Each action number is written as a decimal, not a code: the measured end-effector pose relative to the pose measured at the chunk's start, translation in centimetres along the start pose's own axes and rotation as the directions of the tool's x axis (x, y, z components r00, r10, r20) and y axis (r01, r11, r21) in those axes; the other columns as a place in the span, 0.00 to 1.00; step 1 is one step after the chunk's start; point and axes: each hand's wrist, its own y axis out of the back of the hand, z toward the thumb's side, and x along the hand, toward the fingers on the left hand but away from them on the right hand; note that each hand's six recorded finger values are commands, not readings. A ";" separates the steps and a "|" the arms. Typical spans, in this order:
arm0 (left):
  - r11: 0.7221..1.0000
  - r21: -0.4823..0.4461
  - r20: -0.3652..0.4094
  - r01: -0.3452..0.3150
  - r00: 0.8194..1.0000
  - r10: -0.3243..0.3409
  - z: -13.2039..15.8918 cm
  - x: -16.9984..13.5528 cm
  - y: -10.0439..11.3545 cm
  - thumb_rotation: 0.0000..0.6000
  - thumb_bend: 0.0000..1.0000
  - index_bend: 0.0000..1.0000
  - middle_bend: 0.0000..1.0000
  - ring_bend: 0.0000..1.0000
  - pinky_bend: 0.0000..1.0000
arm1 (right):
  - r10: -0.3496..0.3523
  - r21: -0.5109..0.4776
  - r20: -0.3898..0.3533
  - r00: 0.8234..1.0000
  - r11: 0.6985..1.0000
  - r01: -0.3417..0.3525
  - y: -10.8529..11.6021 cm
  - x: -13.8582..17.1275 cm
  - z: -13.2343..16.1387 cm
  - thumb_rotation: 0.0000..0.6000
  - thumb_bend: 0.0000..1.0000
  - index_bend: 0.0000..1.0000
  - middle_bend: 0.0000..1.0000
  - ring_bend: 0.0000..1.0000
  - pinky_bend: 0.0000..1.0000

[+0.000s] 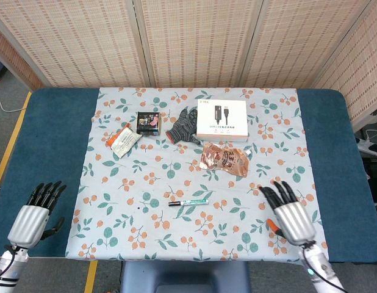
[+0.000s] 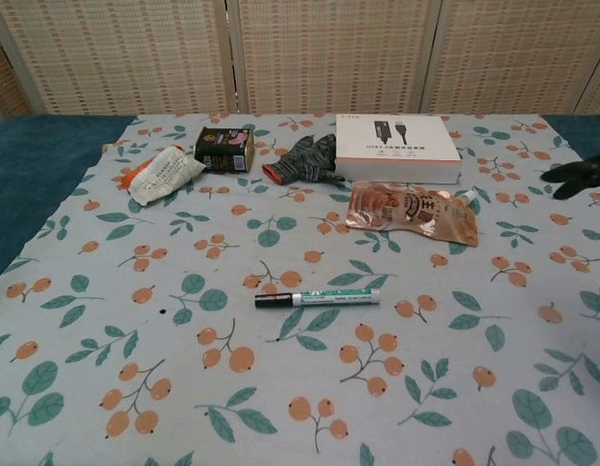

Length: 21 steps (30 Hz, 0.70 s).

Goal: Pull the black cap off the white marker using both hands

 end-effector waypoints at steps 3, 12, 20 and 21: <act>1.000 0.001 -0.005 0.006 1.000 -0.006 -0.1 0.1 -0.1 1.00 0.37 0.00 0.00 0.00 0.01 | 0.018 -0.003 -0.076 0.997 1.000 -0.018 -1.3 -3.6 4.4 1.00 0.19 0.20 0.24 0.00 0.00; 1.000 -0.002 -0.027 0.003 1.000 -0.003 -0.7 -0.3 0.2 1.00 0.37 0.00 0.00 0.00 0.01 | 0.069 0.037 -0.173 0.982 0.997 -0.063 -4.9 -10.8 14.1 1.00 0.22 0.32 0.32 0.00 0.00; 1.000 -0.006 -0.027 0.002 1.000 -0.002 -0.7 -0.5 0.4 1.00 0.37 0.00 0.00 0.00 0.01 | 0.095 0.108 -0.169 0.981 0.991 -0.078 -7.0 -13.5 16.9 1.00 0.24 0.37 0.35 0.00 0.00; 1.000 -0.006 -0.027 0.002 1.000 -0.002 -0.7 -0.5 0.4 1.00 0.37 0.00 0.00 0.00 0.01 | 0.095 0.109 -0.166 0.981 0.991 -0.078 -7.0 -13.6 17.0 1.00 0.24 0.38 0.36 0.00 0.00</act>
